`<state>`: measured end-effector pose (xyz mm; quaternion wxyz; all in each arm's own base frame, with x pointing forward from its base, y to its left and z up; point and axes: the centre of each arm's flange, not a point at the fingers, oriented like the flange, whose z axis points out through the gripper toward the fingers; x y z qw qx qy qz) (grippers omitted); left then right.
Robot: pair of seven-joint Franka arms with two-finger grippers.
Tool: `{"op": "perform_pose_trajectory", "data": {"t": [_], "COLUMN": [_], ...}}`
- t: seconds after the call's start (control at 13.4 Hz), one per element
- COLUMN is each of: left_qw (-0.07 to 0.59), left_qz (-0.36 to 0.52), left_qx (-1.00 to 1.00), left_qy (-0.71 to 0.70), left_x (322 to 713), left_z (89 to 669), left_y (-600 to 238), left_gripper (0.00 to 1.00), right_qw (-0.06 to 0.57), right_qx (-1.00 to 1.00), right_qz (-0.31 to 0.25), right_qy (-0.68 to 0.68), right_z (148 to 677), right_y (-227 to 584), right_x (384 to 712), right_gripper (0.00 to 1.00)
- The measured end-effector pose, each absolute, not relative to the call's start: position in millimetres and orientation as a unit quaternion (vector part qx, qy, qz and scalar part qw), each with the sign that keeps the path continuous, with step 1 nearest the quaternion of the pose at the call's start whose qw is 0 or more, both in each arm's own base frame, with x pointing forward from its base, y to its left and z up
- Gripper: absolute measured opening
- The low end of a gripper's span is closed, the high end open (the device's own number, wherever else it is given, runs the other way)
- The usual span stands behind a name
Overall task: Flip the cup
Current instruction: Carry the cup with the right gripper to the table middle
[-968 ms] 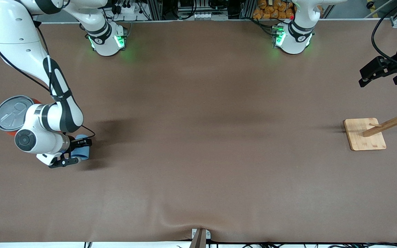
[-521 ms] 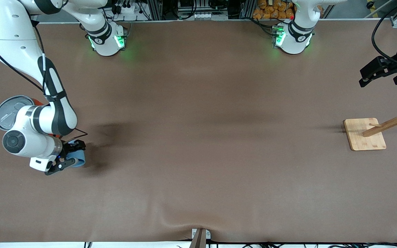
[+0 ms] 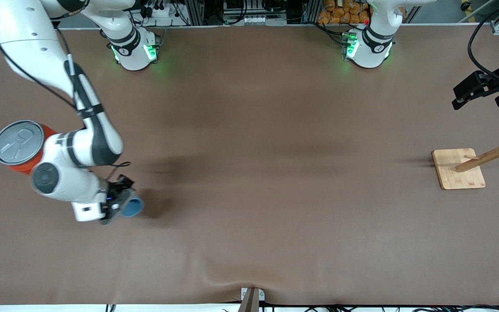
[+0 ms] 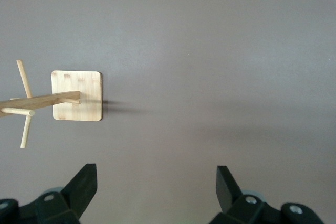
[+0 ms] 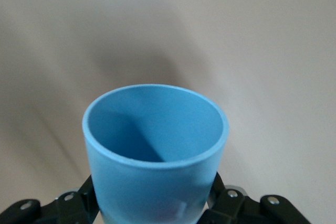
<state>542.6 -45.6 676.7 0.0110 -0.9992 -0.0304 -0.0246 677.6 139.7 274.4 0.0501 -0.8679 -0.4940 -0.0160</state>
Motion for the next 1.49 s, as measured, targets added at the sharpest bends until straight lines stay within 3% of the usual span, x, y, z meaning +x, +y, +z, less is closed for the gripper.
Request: {"op": "perform_pose_trajectory", "data": {"t": [0.22, 0.52, 0.82, 1.27, 1.49], "left_qw": [0.011, 0.011, 0.011, 0.011, 0.011], "left_qz": [-0.025, -0.025, -0.025, -0.025, -0.025], "left_qx": [-0.999, -0.999, -0.999, -0.999, -0.999], "left_qy": [-0.031, -0.031, -0.031, -0.031, -0.031], "left_x": [542.6, 542.6, 542.6, 542.6, 542.6], "left_z": [676.8, 676.9, 677.0, 677.2, 677.2], "left_y": [-45.3, -45.2, -45.2, -45.2, -44.8], "left_gripper": [1.0, 1.0, 1.0, 1.0, 1.0], "right_qw": [0.048, 0.014, -0.024, -0.03, -0.048], "right_qx": [-0.805, -0.717, -0.682, -0.656, -0.639], "right_qz": [-0.082, -0.067, -0.058, -0.025, -0.03], "right_qy": [-0.586, -0.694, -0.729, -0.754, -0.767], "right_z": [285.7, 255.6, 246.4, 204.3, 204.9], "right_y": [295.9, 426.2, 435.1, 447.5, 452.9], "right_x": [641.3, 563.0, 554.0, 530.8, 528.7], "right_gripper": [0.78, 0.78, 0.78, 0.78, 1.0]}}
